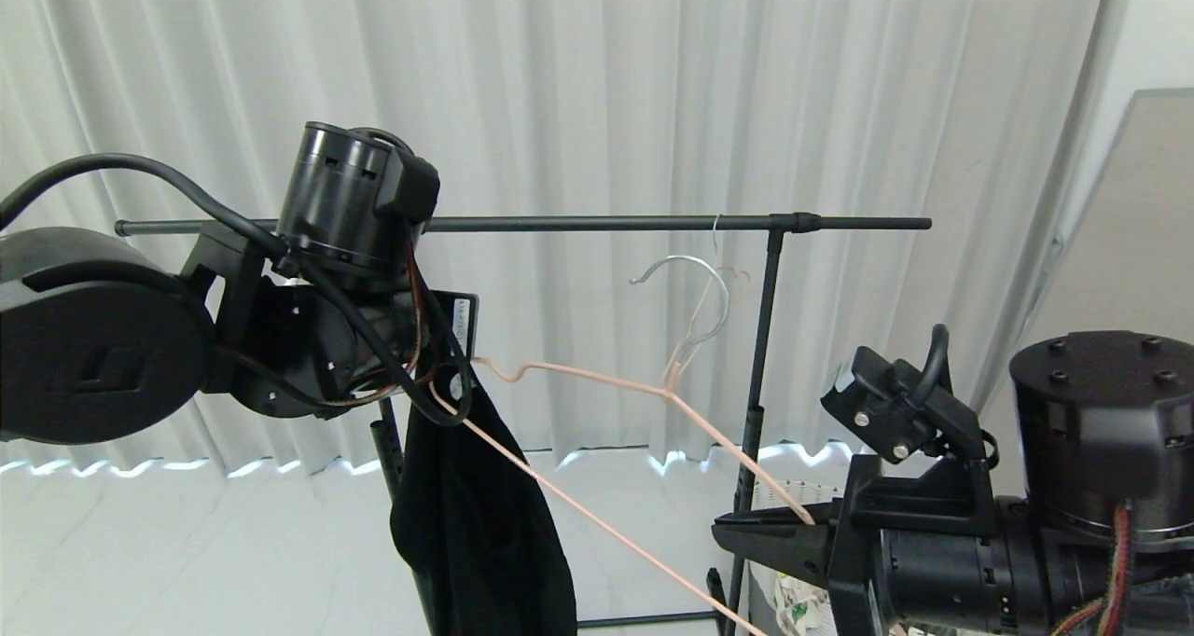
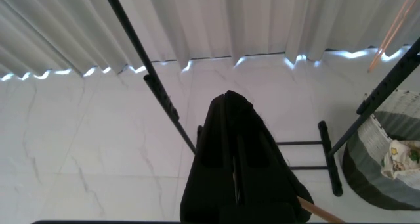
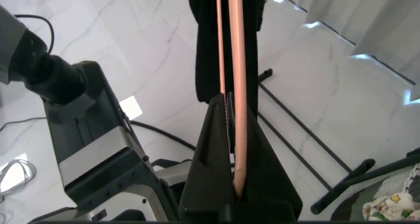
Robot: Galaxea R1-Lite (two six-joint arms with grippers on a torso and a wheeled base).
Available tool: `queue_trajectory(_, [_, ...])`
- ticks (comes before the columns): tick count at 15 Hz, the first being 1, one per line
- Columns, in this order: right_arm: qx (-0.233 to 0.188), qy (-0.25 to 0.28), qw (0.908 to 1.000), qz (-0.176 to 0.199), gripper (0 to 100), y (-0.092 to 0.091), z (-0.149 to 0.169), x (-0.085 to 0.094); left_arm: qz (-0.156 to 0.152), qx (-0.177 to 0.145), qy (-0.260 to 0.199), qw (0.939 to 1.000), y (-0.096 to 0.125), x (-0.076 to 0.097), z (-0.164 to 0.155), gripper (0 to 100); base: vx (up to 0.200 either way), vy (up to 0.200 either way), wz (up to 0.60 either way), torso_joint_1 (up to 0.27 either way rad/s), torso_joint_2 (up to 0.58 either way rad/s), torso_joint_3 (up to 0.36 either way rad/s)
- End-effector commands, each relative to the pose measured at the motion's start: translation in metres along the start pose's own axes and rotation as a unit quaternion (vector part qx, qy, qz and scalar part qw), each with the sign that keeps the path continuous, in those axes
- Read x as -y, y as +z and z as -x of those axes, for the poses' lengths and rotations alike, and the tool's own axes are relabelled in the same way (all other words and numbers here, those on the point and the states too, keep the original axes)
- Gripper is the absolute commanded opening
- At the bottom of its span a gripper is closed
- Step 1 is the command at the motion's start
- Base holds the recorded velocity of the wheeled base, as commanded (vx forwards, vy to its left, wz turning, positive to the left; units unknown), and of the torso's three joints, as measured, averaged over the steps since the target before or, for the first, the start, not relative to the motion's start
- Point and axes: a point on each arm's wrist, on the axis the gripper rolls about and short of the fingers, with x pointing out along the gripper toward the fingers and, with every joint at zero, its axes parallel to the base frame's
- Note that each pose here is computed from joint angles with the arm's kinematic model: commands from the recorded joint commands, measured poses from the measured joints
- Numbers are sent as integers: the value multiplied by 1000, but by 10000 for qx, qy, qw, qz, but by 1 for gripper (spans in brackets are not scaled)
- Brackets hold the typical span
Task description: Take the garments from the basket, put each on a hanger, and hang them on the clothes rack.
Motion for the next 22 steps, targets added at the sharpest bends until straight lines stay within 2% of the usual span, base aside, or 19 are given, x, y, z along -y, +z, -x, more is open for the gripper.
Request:
queue_trajectory(1, [50, -5, 10000, 8, 0, 2, 2, 0, -12, -29, 10, 10000, -2, 0, -1, 0, 0, 0, 0, 0, 0, 0])
queue_trajectory(10, [132, -47, 9999, -2, 0, 4, 8, 1, -42, -68, 30, 10000, -4, 0, -2, 0, 0, 0, 0, 0, 0, 0])
queue_trajectory(14, [136, -90, 9999, -14, 0, 3, 10, 3, -70, -88, 209, 9997, -6, 0, -4, 0, 0, 0, 0, 0, 0, 0])
queue_trajectory(22, [52, -127, 9999, -23, 0, 2, 2, 6, -115, -20, 72, 9999, -5, 7, 2, 0, 0, 0, 0, 0, 0, 0])
